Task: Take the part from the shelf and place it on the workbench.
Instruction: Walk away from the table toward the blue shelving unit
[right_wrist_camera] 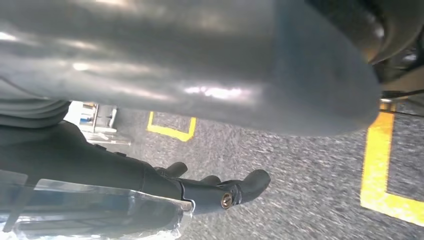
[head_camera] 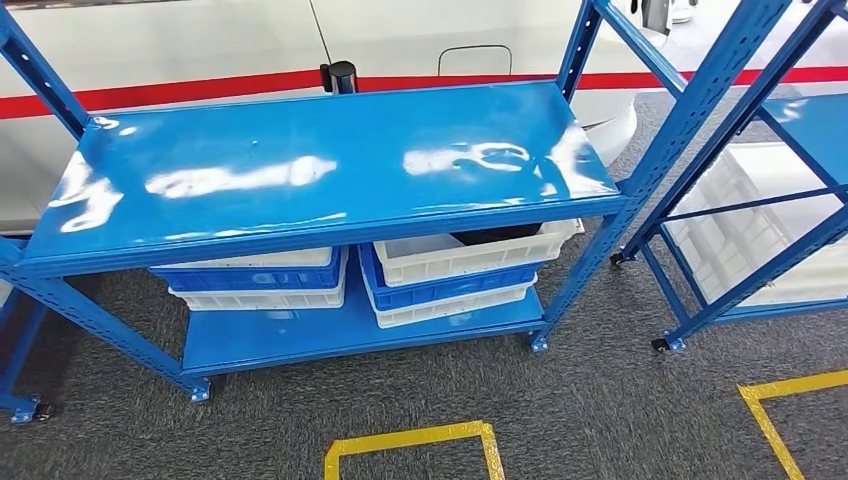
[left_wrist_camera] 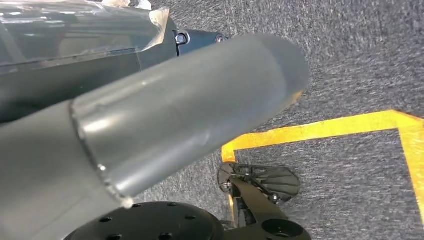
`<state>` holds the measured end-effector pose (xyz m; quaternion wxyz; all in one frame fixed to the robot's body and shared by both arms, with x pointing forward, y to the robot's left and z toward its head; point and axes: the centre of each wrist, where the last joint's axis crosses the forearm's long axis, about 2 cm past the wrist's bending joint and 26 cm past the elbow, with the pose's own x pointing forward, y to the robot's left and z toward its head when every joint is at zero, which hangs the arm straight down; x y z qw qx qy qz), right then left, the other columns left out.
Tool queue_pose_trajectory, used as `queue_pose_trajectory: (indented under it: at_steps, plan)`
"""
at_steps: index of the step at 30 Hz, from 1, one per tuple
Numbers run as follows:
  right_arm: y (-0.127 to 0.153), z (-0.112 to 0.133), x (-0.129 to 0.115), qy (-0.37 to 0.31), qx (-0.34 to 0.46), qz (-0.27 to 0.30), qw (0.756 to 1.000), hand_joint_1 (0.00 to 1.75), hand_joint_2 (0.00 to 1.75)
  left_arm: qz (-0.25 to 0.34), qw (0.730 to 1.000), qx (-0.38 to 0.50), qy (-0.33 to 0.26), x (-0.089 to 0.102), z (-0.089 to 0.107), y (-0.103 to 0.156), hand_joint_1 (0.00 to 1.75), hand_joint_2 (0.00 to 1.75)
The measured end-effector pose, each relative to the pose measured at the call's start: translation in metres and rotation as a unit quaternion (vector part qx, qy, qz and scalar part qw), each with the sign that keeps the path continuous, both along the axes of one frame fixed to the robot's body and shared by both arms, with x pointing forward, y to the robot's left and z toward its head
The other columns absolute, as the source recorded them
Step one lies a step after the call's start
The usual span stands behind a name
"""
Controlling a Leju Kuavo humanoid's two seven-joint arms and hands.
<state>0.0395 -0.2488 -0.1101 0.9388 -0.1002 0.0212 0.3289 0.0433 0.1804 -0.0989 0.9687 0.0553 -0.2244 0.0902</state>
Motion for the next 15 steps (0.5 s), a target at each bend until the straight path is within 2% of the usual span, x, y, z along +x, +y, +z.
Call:
queue_pose_trajectory:
  at_steps: [15]
  plan:
    - [-0.0005, 0.0, 0.0003, -0.004, 0.002, 0.0, 1.0, 0.0, 0.0, 0.0, 1.0, 0.004, -0.001, -0.0006, -0.0002, 0.0009, 0.0, 0.0]
